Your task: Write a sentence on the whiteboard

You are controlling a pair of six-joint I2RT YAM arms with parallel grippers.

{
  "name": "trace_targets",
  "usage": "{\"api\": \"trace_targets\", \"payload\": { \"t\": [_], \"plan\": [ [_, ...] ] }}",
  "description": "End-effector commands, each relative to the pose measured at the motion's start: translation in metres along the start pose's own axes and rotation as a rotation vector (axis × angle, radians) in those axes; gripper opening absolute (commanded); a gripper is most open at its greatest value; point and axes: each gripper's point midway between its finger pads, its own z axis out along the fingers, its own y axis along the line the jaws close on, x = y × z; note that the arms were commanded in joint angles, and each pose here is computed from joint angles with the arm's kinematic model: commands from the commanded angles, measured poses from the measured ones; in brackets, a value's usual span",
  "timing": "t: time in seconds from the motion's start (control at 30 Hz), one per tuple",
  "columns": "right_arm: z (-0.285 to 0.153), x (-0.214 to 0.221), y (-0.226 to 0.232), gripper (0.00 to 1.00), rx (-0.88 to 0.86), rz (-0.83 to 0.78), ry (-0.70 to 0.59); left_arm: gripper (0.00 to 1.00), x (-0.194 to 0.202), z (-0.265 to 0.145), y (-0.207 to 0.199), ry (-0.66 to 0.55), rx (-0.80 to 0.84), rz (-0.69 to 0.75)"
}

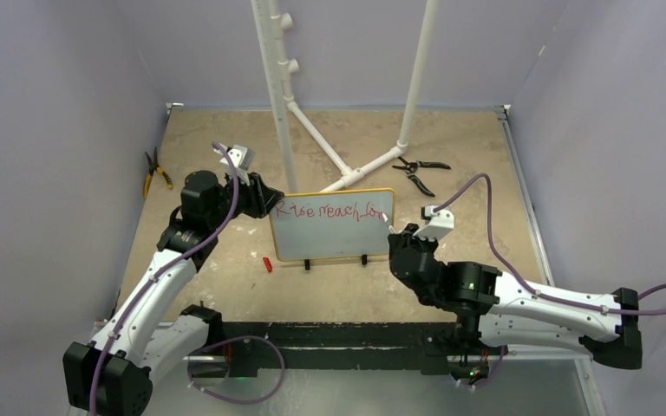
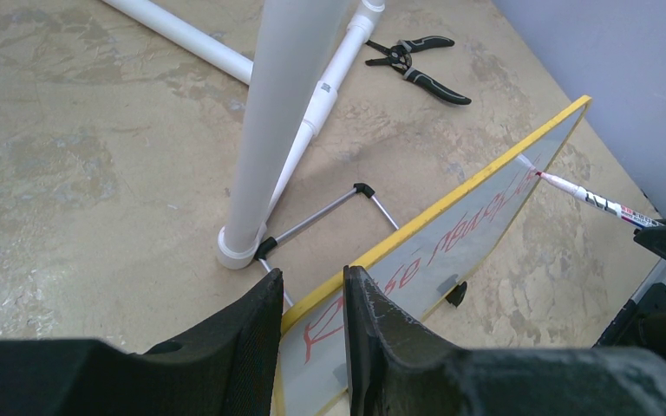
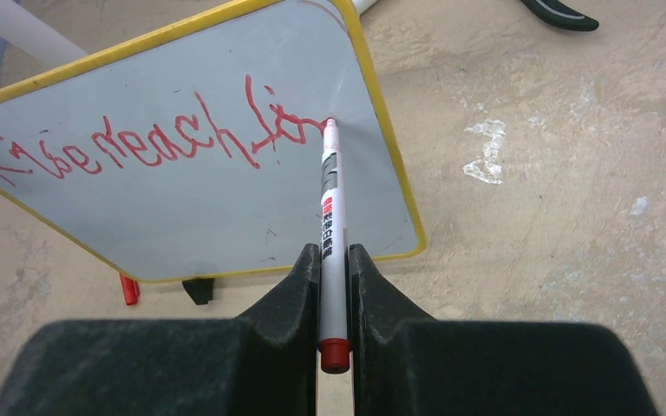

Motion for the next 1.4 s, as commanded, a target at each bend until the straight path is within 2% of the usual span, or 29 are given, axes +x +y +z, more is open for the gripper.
{"api": "trace_targets", "payload": {
  "t": [0.0,0.6,0.67,0.83,0.97,1.27,1.37],
  "plan": [
    [-0.001,-0.023,-0.003,0.00,0.048,0.054,-0.073,0.30,0.005,-0.002,-0.003,0.005,0.018,-0.010],
    [-0.004,-0.025,0.000,0.00,0.013,0.041,-0.063,0.30,0.004,-0.003,-0.002,0.002,0.010,-0.011],
    [-0.008,-0.030,0.008,0.00,-0.047,0.023,-0.059,0.30,0.003,-0.003,-0.002,-0.002,0.007,-0.011],
    [-0.030,-0.051,0.042,0.00,-0.322,0.014,-0.081,0.30,0.002,-0.004,-0.001,-0.007,-0.001,-0.011],
    [-0.043,-0.049,0.065,0.00,-0.478,-0.040,-0.064,0.30,0.002,-0.004,-0.001,-0.007,-0.002,-0.011],
    [-0.045,-0.031,0.110,0.00,-0.664,-0.078,-0.064,0.30,0.002,-0.004,0.001,-0.007,-0.010,-0.006],
    [-0.041,-0.011,0.128,0.00,-0.701,-0.082,-0.036,0.30,0.004,-0.003,0.002,0.000,-0.012,-0.008]
  ]
}}
